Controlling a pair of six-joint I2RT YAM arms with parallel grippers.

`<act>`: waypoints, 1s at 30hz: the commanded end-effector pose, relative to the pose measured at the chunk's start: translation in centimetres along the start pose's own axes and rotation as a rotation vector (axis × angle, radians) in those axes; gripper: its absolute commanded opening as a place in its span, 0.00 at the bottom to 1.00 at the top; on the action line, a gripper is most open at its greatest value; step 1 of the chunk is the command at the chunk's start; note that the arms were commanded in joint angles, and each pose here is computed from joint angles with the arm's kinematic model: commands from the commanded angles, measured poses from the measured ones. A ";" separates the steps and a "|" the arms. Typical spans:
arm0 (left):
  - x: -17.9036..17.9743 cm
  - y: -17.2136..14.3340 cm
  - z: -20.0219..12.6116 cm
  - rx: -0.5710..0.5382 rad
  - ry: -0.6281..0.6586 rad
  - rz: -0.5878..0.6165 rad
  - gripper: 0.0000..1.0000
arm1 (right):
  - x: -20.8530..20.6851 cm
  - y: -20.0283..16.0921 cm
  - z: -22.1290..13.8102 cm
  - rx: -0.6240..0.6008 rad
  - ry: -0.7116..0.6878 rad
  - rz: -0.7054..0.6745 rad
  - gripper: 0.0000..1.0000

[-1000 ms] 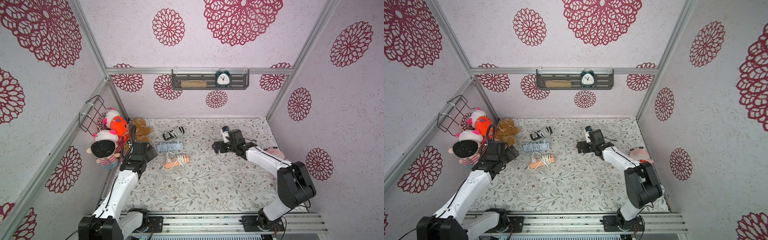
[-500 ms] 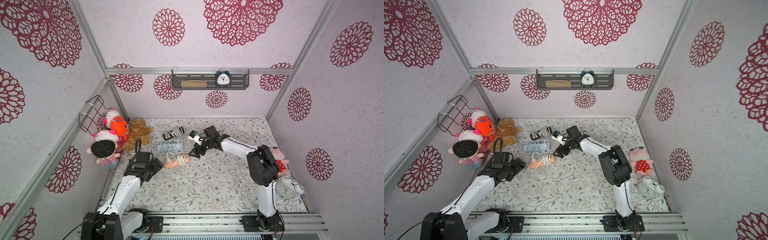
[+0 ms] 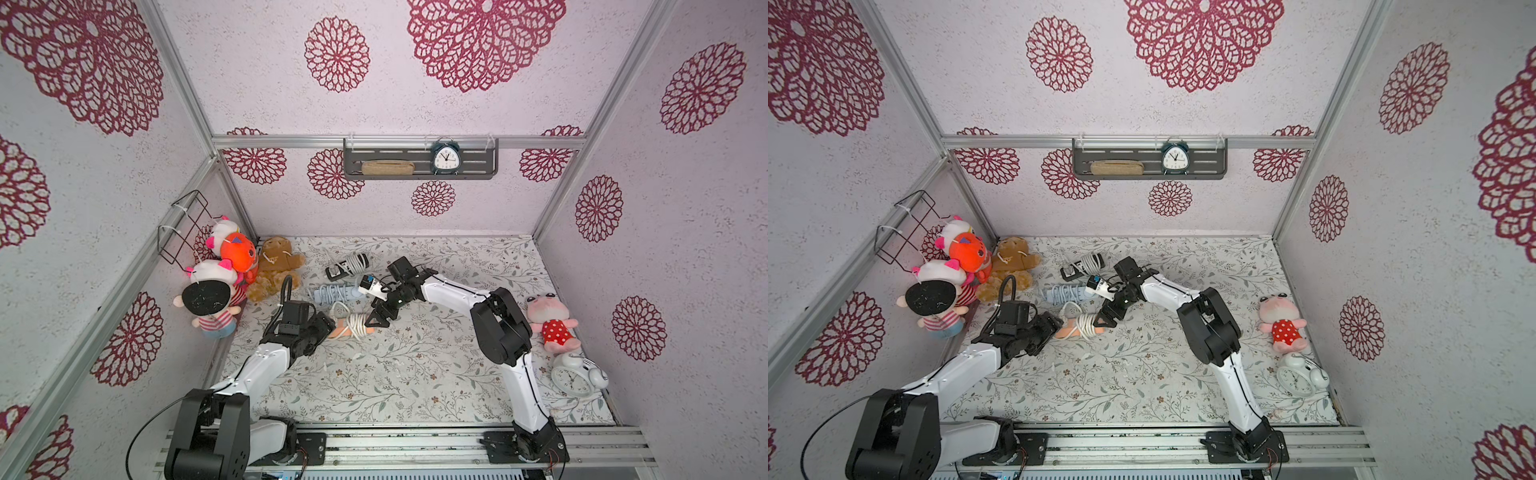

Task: Unwrap the cord wrapped around the power strip
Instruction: Adjust the power strip at the center of the board, then pick up the power strip from the center of the board.

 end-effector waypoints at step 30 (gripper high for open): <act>-6.4 -4.5 0.6 -0.045 -0.170 -0.195 0.97 | 0.7 -6.0 -11.1 -0.171 -0.384 0.424 0.93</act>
Point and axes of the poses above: each gripper's point midway between its finger pads, its own z axis out along the fingers, its own x axis along the line the jaws close on, y = z × x, the point moved 7 cm from there along -z, back along the fingers, and after that the axes turned 14 degrees about z, right-handed, at the moved point
